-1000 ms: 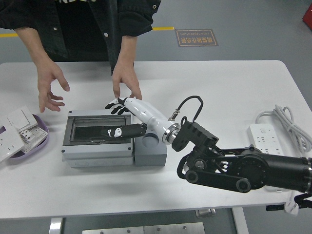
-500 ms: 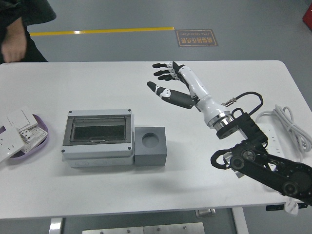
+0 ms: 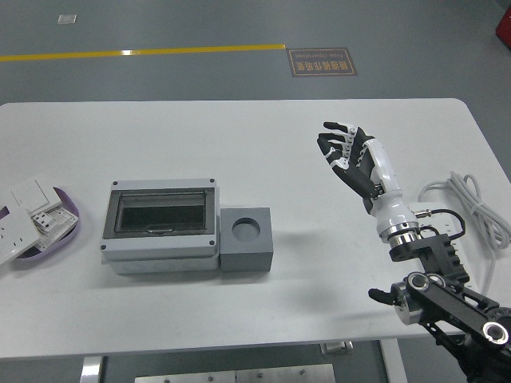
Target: Pick up the cylinder from the cube,place it in the box,flap close box
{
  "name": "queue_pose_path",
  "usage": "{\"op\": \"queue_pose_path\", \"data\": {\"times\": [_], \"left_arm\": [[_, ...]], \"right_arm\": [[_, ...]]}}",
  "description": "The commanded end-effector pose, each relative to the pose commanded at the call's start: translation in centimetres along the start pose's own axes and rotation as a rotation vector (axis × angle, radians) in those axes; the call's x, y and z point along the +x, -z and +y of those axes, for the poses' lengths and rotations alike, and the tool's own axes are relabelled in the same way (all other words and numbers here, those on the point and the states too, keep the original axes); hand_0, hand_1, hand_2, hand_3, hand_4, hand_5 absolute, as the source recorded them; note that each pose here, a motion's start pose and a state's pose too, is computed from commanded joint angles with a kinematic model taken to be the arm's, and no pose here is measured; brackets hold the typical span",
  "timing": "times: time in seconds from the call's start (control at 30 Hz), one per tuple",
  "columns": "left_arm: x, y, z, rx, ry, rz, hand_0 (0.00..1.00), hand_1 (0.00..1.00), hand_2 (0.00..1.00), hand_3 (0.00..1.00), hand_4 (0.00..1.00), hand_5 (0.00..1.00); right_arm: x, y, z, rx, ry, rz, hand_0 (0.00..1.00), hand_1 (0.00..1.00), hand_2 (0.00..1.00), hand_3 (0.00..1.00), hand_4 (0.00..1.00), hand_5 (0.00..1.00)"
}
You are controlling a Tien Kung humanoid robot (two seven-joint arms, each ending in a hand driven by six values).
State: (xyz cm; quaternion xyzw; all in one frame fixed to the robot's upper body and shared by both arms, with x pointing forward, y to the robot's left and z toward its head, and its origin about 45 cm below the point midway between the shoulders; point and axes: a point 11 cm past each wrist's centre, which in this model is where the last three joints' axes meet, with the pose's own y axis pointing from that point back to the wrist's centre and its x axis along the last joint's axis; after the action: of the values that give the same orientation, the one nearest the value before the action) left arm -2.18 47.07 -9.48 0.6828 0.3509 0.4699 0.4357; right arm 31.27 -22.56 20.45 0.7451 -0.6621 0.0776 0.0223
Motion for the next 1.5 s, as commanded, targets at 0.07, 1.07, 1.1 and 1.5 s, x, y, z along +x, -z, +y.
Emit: {"op": "queue_pose_path", "data": {"times": [0.07, 1.07, 1.1, 1.5], "left_arm": [[0.3, 0.4, 0.0, 0.006, -0.004, 0.004, 0.602, 0.625, 0.615, 0.633, 0.697, 0.219], [1.5, 0.9, 0.0, 0.004, -0.017, 0.014, 0.602, 0.626, 0.617, 0.636, 0.700, 0.217], [1.5, 0.9, 0.0, 0.004, -0.016, 0.013, 0.602, 0.626, 0.617, 0.636, 0.700, 0.217], [1.1, 0.4, 0.0, -0.003, -0.006, 0.028, 0.602, 0.625, 0.617, 0.635, 0.700, 0.220]], "right_arm": [[-0.1, -0.6, 0.2, -0.019, 0.003, 0.003, 0.694, 0.633, 0.628, 0.656, 0.839, 0.296], [2.2, -0.9, -0.3, -0.035, -0.044, 0.045, 0.691, 0.644, 0.638, 0.672, 0.842, 0.250], [2.4, -0.9, -0.3, -0.036, -0.049, 0.046, 0.691, 0.644, 0.638, 0.672, 0.842, 0.250], [4.0, -0.5, -0.2, -0.016, -0.102, 0.032, 0.694, 0.642, 0.638, 0.668, 0.841, 0.266]]}}
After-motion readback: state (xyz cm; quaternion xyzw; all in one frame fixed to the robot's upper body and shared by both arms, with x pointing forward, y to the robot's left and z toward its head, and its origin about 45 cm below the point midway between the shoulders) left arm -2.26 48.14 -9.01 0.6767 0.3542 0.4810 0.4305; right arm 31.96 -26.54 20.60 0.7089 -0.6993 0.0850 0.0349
